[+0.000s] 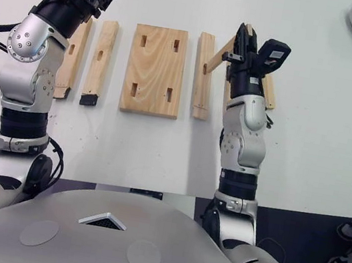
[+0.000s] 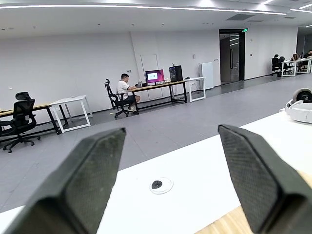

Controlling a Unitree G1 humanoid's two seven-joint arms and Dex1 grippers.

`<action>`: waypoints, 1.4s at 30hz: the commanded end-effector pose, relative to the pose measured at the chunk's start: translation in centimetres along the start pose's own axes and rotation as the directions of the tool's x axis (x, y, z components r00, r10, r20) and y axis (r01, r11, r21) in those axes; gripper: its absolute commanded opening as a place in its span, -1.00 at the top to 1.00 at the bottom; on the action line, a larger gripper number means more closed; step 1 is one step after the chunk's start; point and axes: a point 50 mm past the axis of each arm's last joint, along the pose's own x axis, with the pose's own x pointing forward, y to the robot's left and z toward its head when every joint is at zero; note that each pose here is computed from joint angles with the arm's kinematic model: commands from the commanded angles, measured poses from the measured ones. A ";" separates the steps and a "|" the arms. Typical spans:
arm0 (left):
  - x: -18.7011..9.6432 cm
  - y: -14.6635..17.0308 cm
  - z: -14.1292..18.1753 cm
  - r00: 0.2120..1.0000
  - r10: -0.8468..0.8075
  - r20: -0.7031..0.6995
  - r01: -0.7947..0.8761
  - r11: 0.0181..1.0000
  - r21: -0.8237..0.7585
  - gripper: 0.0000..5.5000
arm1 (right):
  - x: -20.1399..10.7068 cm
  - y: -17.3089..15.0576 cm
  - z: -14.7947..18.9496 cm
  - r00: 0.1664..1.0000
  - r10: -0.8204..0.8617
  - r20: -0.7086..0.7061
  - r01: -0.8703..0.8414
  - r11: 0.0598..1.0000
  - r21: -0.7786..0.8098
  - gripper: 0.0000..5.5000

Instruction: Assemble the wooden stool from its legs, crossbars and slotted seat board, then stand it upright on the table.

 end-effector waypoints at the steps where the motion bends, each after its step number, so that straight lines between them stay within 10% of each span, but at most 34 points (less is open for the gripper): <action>1: 0.3 -0.3 0.0 1.000 0.012 0.004 -0.012 1.000 -0.005 -0.27 | 0.5 0.0 -0.1 1.000 -0.008 0.018 0.008 1.000 0.016 0.85; 42: 0.0 0.0 0.0 1.000 0.010 -0.006 -0.010 1.000 0.013 -0.27 | -1.0 0.0 -1.6 0.997 -0.078 -0.022 0.077 0.996 -0.051 0.85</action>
